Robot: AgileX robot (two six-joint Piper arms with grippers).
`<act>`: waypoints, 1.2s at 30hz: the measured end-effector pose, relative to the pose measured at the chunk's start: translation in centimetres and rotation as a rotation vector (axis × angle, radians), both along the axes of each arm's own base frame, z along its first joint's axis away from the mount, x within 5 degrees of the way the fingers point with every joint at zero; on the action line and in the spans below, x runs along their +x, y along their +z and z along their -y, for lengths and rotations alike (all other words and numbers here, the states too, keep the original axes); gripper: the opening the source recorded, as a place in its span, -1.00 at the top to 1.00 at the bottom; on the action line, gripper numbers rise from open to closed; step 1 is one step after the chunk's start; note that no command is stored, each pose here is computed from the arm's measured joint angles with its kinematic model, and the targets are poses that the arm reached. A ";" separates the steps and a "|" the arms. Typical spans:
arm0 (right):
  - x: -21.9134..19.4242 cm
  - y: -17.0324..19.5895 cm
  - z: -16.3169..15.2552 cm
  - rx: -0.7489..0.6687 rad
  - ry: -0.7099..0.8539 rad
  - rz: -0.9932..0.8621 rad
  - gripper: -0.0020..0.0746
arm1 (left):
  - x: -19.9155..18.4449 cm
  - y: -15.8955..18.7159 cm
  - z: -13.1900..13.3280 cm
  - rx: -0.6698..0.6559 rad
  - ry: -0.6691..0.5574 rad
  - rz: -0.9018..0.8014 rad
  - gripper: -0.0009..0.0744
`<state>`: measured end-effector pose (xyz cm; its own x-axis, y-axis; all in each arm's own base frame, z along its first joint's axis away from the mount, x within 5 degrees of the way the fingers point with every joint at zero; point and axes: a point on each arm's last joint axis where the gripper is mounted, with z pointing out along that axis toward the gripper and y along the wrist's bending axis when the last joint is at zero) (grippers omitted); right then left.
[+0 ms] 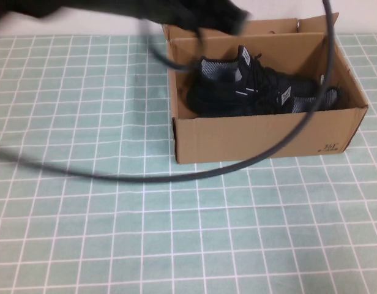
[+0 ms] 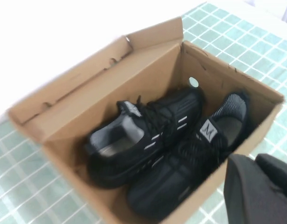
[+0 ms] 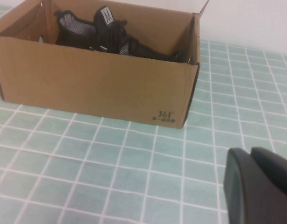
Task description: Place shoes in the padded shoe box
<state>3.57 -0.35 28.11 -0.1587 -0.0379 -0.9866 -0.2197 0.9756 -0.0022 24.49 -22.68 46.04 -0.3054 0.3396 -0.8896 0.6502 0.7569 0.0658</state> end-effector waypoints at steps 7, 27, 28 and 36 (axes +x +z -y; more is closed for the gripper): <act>0.4 -0.9 -0.2 0.047 -0.001 -0.012 0.96 | -6.7 3.4 -6.2 -0.020 -0.038 0.032 0.98; 1.0 -3.0 -0.6 0.027 0.011 -0.046 0.96 | -17.9 -13.9 -16.2 -0.156 -0.043 -0.012 0.98; 1.0 -3.0 -0.6 0.027 0.011 -0.046 0.96 | -18.1 -14.5 -16.4 -0.154 -0.043 -0.014 0.98; 1.0 -3.0 -0.6 0.027 0.011 -0.046 0.96 | -18.9 -15.0 -17.2 -0.183 -0.044 0.015 0.98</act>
